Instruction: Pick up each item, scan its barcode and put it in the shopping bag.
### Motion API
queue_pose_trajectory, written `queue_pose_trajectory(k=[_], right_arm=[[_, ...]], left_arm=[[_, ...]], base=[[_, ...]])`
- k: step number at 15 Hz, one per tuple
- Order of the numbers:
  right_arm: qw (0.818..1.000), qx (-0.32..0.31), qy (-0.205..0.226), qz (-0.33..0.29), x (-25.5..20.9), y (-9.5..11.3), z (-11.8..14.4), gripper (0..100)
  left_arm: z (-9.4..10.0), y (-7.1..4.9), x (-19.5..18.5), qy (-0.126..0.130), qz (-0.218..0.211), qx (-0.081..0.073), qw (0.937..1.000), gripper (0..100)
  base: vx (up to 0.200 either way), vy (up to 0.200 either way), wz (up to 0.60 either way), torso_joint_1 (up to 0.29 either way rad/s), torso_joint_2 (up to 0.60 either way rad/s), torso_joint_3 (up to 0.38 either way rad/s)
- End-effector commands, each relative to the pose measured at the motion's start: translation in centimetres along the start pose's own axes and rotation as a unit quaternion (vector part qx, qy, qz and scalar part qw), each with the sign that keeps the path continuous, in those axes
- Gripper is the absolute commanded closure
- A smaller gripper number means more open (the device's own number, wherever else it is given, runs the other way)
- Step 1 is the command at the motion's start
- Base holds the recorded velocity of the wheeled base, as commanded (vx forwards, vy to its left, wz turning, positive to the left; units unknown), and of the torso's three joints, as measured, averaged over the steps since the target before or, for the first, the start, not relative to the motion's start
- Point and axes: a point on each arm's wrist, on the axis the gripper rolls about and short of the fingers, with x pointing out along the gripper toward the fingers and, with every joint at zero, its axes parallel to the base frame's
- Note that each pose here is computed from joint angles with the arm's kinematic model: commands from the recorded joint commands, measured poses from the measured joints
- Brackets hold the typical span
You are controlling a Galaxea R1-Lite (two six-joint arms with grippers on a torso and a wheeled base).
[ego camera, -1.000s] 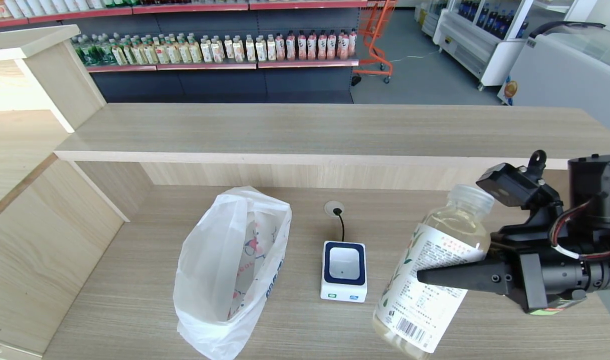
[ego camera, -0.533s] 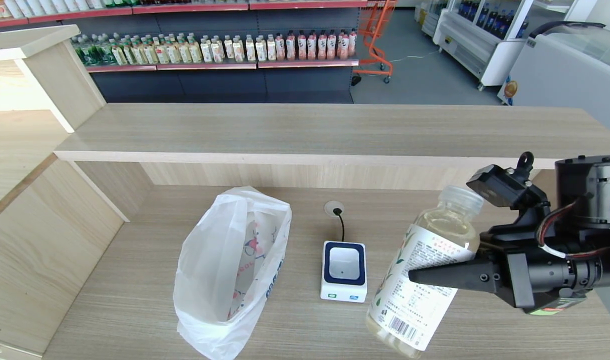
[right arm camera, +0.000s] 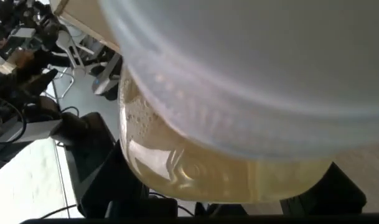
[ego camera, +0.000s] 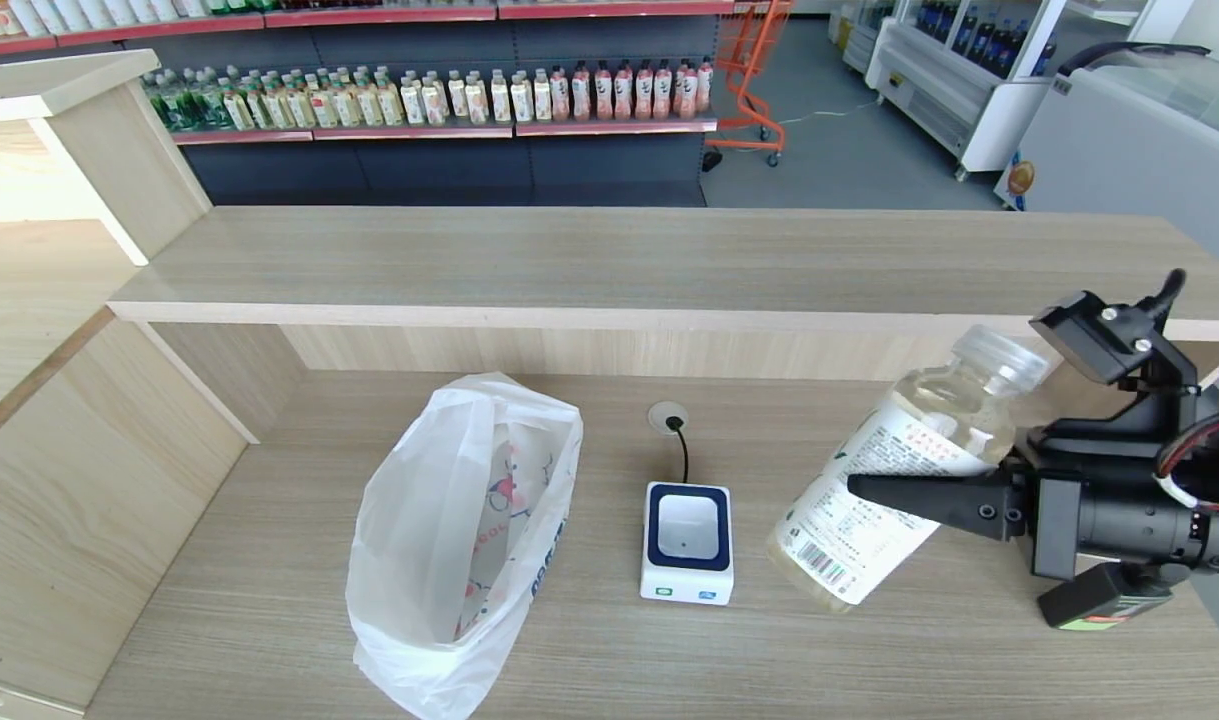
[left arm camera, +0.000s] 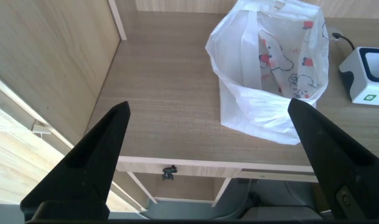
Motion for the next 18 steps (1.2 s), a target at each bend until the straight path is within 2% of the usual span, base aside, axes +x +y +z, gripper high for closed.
queue_pose_trajectory(k=[1, 2, 3, 6, 9, 16, 18], right_arm=[[0.987, -0.145, -0.029, -0.056, -2.4, -0.4, 0.8, 100], [0.976, -0.207, -0.02, -0.069, -2.4, -1.2, 0.8, 100], [0.957, -0.278, -0.004, -0.088, -2.6, -2.7, 0.5, 100], [0.931, -0.352, 0.013, -0.096, -2.5, -3.7, 0.2, 100], [0.927, -0.362, 0.012, -0.096, -2.6, -3.5, 0.3, 100], [0.931, -0.349, 0.018, -0.102, -2.7, -4.0, 0.1, 100], [0.939, -0.328, 0.018, -0.102, -2.7, -4.0, 0.0, 100]], left_arm=[[0.0, 0.0, 0.0, 0.0, 0.0, 0.0, 1.0, 0], [0.0, 0.0, 0.0, 0.0, 0.0, 0.0, 1.0, 0], [0.0, 0.0, 0.0, 0.0, 0.001, 0.001, 1.0, 0], [0.0, 0.0, 0.0, 0.0, 0.0, 0.0, 1.0, 0], [0.0, 0.0, 0.0, 0.0, 0.0, 0.001, 1.0, 0], [0.0, 0.0, 0.0, 0.0, -0.001, 0.001, 1.0, 0], [0.0, 0.0, 0.0, 0.001, 0.0, 0.001, 1.0, 0]], base=[[0.0, 0.0, 0.0, 0.0, 0.0, 0.0], [0.0, 0.0, 0.0, 0.0, 0.0, 0.0], [0.0, 0.0, 0.0, 0.0, 0.0, 0.0], [0.0, 0.0, 0.0, 0.0, 0.0, 0.0], [0.0, 0.0, 0.0, 0.0, 0.0, 0.0], [0.0, 0.0, 0.0, 0.0, 0.0, 0.0], [-0.1, 0.0, 0.0, -0.004, 0.0, 0.001]])
